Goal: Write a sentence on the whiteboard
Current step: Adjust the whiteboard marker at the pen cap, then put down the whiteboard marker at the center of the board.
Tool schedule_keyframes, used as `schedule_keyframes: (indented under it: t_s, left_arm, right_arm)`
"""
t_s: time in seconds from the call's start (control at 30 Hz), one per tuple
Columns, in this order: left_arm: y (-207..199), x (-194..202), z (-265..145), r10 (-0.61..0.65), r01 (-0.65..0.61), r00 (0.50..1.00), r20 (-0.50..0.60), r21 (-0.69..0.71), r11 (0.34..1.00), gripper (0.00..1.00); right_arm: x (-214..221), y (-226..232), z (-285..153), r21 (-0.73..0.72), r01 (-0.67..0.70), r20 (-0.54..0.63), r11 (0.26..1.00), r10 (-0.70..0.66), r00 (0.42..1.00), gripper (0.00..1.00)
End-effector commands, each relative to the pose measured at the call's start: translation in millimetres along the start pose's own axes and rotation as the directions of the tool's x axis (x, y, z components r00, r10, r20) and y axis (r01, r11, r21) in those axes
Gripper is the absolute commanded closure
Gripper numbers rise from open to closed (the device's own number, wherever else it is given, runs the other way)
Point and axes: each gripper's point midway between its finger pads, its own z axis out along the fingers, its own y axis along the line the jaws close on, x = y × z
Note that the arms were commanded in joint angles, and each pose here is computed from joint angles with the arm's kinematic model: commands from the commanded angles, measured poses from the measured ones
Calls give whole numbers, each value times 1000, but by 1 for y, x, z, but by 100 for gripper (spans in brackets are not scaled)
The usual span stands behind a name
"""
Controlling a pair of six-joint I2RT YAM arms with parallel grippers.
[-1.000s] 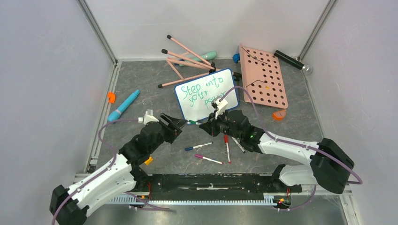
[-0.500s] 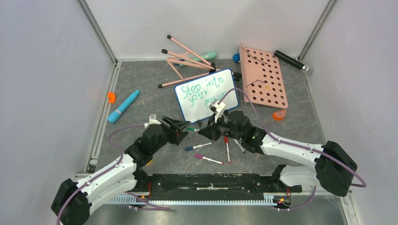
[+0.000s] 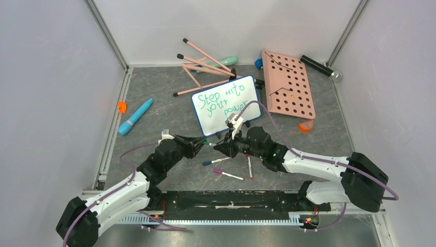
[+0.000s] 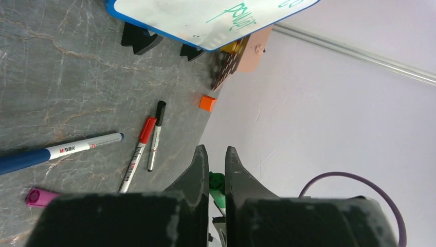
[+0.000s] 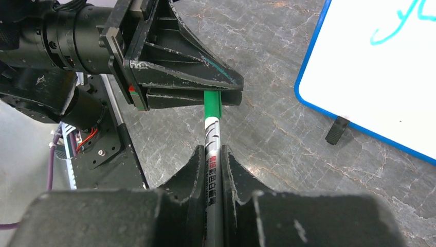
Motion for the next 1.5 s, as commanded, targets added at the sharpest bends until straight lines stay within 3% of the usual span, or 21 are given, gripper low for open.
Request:
schedule_keyframes:
  t_s: [0.0, 0.3, 0.5, 0.53, 0.63, 0.67, 0.9, 1.03, 1.2, 1.3, 1.43, 1.47]
  left_arm:
    - [-12, -1, -3, -32, 32, 999, 0, 59, 998, 98]
    - [-12, 12, 2, -33, 36, 998, -59, 45, 998, 98]
    - [-4, 7, 1, -37, 38, 999, -30, 27, 999, 98]
    - [-1, 3, 0, -35, 36, 999, -9, 18, 999, 94]
    - [14, -12, -3, -9, 11, 997, 70, -39, 999, 47]
    - [19, -17, -4, 8, -3, 996, 92, -55, 998, 39]
    - [16, -42, -19, 195, -180, 967, 166, -100, 979, 14]
    - [-1, -61, -28, 430, -398, 884, 181, -186, 898, 10]
    - [-18, -79, -31, 718, -665, 690, 87, -316, 677, 6]
    - [-24, -88, -32, 807, -744, 588, 56, -353, 567, 2]
    - [-22, -100, -28, 833, -754, 545, 98, -376, 538, 2]
    - [-21, -103, -26, 824, -743, 552, 126, -374, 555, 2]
  right_arm:
    - [-9, -5, 6, 39, 70, 53, 997, -72, 996, 100]
    - [2, -2, 35, 64, 128, 2, 990, -128, 992, 100]
    - [4, -7, 31, 92, 97, 23, 991, -99, 995, 100]
    - [5, -10, 28, 111, 92, 23, 990, -95, 995, 100]
    - [8, -18, 17, 161, 84, 12, 983, -87, 996, 100]
    - [9, -21, 12, 181, 80, 6, 980, -83, 997, 100]
    - [25, -66, -39, 340, 13, -7, 940, -11, 1000, 100]
    - [40, -99, -67, 388, -109, 9, 915, 114, 993, 100]
    - [66, -113, -76, 338, -244, -18, 909, 266, 964, 100]
    - [71, -107, -68, 259, -333, -2, 907, 345, 939, 99]
    - [75, -107, -56, 199, -412, 11, 889, 418, 908, 94]
    - [74, -108, -54, 190, -419, 10, 888, 425, 905, 85]
